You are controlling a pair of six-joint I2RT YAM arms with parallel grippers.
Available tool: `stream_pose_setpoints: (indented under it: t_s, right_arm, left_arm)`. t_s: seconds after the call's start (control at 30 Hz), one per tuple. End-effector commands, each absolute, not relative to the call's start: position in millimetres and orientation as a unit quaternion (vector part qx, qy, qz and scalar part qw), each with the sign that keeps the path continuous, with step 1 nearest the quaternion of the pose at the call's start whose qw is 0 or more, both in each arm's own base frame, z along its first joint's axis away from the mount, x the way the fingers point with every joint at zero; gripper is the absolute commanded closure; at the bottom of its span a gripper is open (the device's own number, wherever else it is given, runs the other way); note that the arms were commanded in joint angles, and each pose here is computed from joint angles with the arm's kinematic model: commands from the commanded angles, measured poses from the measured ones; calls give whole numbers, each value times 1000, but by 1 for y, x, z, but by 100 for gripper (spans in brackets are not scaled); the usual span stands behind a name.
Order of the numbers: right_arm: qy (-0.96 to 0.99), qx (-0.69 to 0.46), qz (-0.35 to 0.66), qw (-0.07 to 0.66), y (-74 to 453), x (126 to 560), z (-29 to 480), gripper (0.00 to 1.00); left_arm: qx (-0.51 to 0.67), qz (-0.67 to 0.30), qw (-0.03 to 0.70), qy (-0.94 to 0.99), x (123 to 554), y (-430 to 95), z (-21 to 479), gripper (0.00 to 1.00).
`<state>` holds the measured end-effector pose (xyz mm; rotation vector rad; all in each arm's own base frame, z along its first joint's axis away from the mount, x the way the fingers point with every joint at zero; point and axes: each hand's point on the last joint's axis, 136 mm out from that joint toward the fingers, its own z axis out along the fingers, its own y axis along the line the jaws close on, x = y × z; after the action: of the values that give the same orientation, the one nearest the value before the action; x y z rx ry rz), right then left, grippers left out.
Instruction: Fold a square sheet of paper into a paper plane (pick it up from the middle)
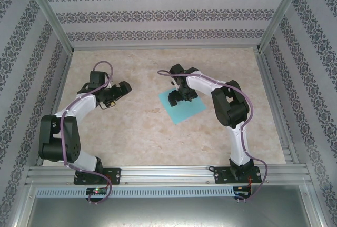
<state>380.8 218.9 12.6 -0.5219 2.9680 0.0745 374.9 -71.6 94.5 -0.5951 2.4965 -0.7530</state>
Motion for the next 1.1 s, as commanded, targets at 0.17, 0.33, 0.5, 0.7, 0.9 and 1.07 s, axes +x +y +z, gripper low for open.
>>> stream_pose_setpoints:
  t_s: [0.17, 0.33, 0.5, 0.7, 0.9, 1.07]
  right_arm:
    - [988, -150, -19, 18, 193, 369, -25, 15]
    - [990, -140, 8, 28, 202, 370, -14, 25]
    - [984, -112, 123, 63, 238, 371, 25, 53]
    - [921, -58, 377, 84, 307, 366, 90, 62]
    - [850, -26, 521, 71, 339, 366, 127, 62]
    - [835, 9, 548, 48, 344, 369, 115, 61]
  left_arm:
    - [-204, -346, 212, 891, 377, -122, 84, 0]
    - [-186, -364, 201, 890, 372, -147, 81, 0]
    - [-196, -388, 208, 876, 375, -154, 82, 1]
    - [-200, -410, 220, 862, 383, -157, 93, 4]
    - [-206, -483, 211, 824, 386, -173, 99, 9]
    - [-213, -525, 205, 798, 386, -179, 101, 13]
